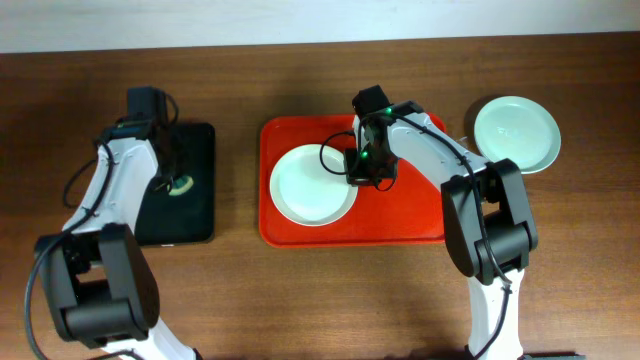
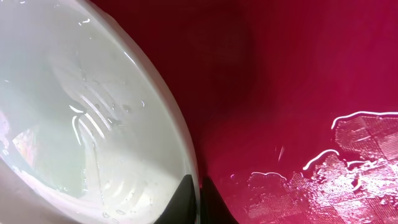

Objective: Clean dirty plates on tray and stack at the side

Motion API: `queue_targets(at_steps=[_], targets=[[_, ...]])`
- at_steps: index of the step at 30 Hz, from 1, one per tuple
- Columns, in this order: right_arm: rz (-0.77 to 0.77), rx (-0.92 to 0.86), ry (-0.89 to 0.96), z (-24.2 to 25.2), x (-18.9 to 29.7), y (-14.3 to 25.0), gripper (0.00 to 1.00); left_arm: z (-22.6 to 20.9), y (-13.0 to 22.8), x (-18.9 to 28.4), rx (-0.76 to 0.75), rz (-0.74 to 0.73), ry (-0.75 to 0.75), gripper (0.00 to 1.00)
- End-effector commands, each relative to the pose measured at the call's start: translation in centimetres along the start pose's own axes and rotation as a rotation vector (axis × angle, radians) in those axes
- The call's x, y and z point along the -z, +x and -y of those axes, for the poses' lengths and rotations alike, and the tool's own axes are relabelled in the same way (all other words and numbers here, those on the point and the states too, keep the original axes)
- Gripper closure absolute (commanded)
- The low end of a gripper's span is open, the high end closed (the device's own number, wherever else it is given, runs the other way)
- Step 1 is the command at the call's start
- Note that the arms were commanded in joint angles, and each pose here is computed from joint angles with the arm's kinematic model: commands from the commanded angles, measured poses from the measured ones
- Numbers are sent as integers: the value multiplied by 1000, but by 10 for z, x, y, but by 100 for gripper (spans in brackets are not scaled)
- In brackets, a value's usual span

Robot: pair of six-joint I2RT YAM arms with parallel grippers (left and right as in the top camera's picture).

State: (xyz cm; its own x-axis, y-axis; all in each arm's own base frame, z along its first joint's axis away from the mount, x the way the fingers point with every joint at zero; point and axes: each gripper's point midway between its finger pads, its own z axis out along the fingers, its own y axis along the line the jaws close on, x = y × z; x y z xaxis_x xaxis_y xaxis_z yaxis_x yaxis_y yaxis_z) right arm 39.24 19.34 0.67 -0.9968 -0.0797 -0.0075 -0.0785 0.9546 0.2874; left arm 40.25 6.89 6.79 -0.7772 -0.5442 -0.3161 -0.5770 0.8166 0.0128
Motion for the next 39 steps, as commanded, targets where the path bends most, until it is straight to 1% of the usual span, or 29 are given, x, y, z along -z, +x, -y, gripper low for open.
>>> queue_targets(at_steps=[1,3,4,5,6,7,8,10,11,12,13,15,16,18,20,22,23,25,28,30,31,33,35,36,38,39], targets=[[-30,-19,78,22,-15,7,96,-15,16,-35,44,-70,-13,98],[-30,-19,78,22,-15,7,96,-20,17,-49,58,-87,-25,94],[-30,-19,77,22,-15,7,96,-21,18,-54,59,-93,-29,90],[-28,-18,77,22,-15,6,96,-21,19,-56,58,-97,-30,80],[-23,11,74,22,-15,4,96,-19,16,-55,60,-88,-26,47],[-18,22,73,21,-13,3,96,-16,11,-50,62,-79,-8,40],[-13,22,72,20,-11,1,96,-14,6,-45,64,-74,2,40],[10,30,66,12,6,-8,96,-4,-13,-16,71,-45,47,43],[29,35,73,8,19,-14,96,4,-24,9,76,-27,102,42],[57,41,110,7,38,-22,96,11,-30,27,78,-14,146,27],[79,49,146,6,53,-26,96,13,-33,36,78,-2,169,1],[158,91,278,-2,98,-35,96,13,-35,46,79,18,179,1],[184,109,341,-3,112,-36,96,13,-35,46,79,18,179,1],[261,174,587,-4,151,-36,96,13,-35,46,80,17,178,1],[351,274,897,-12,188,-31,96,13,-35,46,79,17,179,1],[412,356,1097,-24,211,-26,96,13,-35,46,79,17,179,1],[465,416,1212,-39,225,-21,96,13,-35,46,79,17,179,1],[565,516,1374,-71,247,-12,96,13,-35,46,80,17,178,1],[614,727,1580,-119,269,3,96,13,-35,46,79,17,179,1],[682,798,1703,-148,285,16,96,13,-35,46,80,17,178,1],[671,831,1709,-154,283,20,96,13,-35,46,79,17,179,1],[670,837,1694,-156,280,21,96,13,-35,46,79,17,178,1],[643,802,1612,-143,269,15,96,13,-35,46,79,17,179,1],[609,754,1532,-128,259,9,96,13,-35,46,79,17,179,1],[502,598,1275,-83,225,-14,96,13,-35,46,79,17,179,1],[434,502,1075,-57,202,-29,96,13,-35,46,79,17,179,1]])
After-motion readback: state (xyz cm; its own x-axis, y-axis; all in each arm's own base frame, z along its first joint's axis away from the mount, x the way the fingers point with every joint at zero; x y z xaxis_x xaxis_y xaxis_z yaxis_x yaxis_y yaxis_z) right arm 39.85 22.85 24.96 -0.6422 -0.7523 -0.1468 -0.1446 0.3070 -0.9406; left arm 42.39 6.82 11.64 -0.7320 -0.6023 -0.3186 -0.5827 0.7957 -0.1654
